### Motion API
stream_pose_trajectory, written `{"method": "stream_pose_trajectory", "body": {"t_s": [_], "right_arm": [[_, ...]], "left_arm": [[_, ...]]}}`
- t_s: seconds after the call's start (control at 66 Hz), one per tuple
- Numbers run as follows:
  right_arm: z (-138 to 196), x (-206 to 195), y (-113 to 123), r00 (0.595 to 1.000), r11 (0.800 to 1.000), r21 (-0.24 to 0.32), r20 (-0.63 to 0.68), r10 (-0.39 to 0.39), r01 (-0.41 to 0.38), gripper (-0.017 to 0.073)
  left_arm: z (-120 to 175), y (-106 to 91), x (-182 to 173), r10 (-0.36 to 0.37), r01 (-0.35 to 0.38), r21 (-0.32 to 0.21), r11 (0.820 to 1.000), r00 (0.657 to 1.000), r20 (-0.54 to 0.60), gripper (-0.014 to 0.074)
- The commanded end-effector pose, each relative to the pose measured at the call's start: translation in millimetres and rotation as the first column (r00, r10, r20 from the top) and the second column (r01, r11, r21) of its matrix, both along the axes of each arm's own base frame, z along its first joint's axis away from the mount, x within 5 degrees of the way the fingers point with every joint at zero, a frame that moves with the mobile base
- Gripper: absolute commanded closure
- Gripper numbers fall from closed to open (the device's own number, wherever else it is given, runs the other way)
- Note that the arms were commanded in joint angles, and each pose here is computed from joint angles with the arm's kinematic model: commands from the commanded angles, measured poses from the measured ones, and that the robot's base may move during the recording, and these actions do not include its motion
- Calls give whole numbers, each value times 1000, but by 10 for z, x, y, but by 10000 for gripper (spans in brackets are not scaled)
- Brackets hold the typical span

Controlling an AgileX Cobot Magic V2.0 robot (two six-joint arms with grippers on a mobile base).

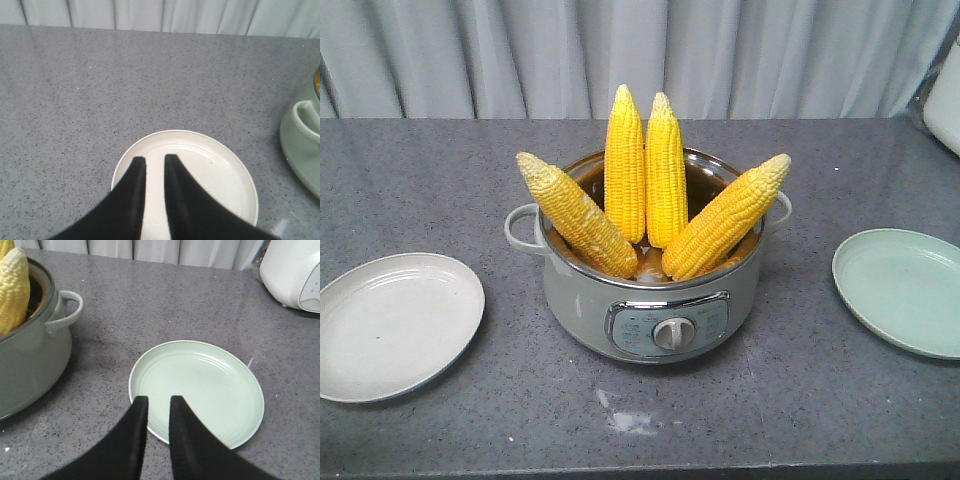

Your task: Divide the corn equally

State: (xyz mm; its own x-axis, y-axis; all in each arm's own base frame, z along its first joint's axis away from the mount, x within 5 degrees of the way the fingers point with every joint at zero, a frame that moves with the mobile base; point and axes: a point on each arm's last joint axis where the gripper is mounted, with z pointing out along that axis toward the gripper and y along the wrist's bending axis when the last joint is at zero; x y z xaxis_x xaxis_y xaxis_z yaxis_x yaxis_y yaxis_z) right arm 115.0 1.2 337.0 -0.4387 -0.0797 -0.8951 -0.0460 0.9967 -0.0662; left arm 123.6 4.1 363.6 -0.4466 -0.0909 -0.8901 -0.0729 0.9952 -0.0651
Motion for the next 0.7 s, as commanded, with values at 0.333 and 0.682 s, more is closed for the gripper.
{"method": "stream_pose_trajectory", "body": {"t_s": [0.333,0.682], "right_arm": [[84,100,36,999,999,48,43,20,-22,-101],[207,573,243,967,964,74,35,253,-255,-52]], "left_arm": [[116,-24,12,-43,41,36,999,997,62,-34],[87,-471,111,-464,463,36,886,884,59,-18]]}}
